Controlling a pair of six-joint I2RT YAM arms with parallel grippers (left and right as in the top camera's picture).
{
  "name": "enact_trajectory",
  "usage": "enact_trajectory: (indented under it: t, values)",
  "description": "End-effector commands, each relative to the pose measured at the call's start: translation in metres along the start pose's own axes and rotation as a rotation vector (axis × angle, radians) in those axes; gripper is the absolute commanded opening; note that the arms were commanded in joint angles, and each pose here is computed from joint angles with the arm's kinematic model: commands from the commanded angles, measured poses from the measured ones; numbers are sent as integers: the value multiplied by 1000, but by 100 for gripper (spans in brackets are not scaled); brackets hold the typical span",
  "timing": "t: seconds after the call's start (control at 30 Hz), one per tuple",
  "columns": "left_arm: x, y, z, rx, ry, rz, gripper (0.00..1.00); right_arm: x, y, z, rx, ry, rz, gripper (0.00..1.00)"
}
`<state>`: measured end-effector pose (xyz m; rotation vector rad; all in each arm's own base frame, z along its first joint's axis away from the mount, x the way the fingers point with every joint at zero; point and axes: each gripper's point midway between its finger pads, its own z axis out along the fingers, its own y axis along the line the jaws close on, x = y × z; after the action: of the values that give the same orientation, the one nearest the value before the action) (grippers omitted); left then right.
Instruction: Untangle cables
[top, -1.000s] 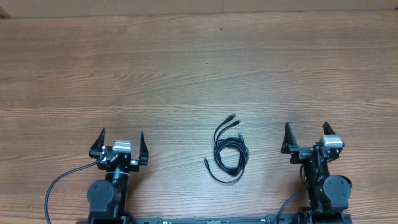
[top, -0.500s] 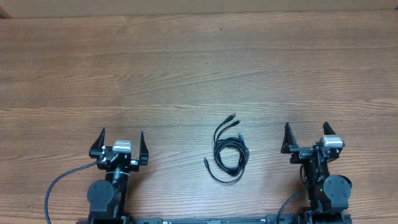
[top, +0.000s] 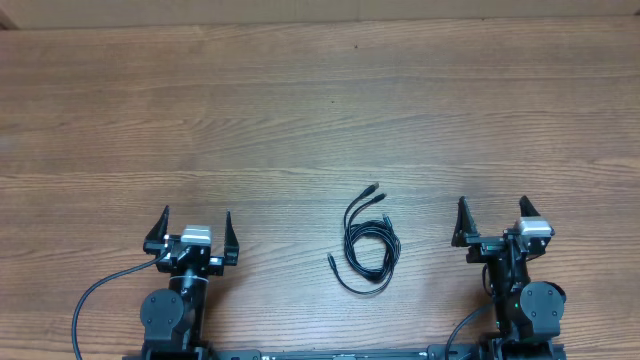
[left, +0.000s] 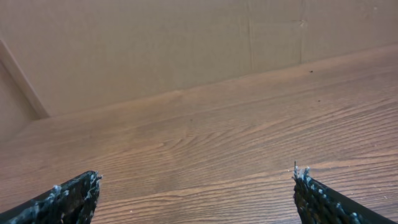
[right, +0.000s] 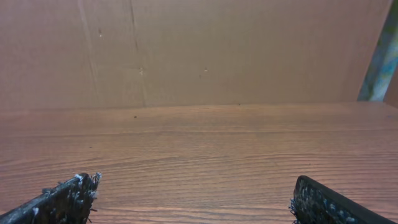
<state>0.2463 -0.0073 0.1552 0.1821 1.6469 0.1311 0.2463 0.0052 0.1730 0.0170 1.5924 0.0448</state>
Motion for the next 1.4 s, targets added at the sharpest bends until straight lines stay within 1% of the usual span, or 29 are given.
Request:
enact_trajectory:
  t: [0.0, 0.53, 0.6, 0.63, 0.73, 0.83, 1.0, 1.37]
  values:
    - [-1, 1, 0, 0, -8, 18, 100, 3, 2, 0, -9, 1, -5, 100]
    - [-2, -2, 0, 14, -14, 18, 99, 3, 2, 0, -9, 1, -5, 100]
    - [-6, -2, 0, 19, -32, 17, 100, 3, 2, 0, -9, 1, -5, 100]
    - [-11, -8, -1, 53, -53, 18, 100, 3, 2, 0, -9, 2, -5, 100]
    - [-31, -35, -7, 217, -151, 30, 100, 3, 2, 0, -9, 1, -5, 100]
    - [-42, -45, -11, 280, -203, 34, 100, 3, 2, 0, -9, 1, -5, 100]
    - [-43, -45, -11, 287, -191, -58, 100, 3, 2, 0, -9, 2, -5, 100]
    - [-45, -44, -12, 299, -163, -176, 100, 3, 2, 0, -9, 2, -5, 100]
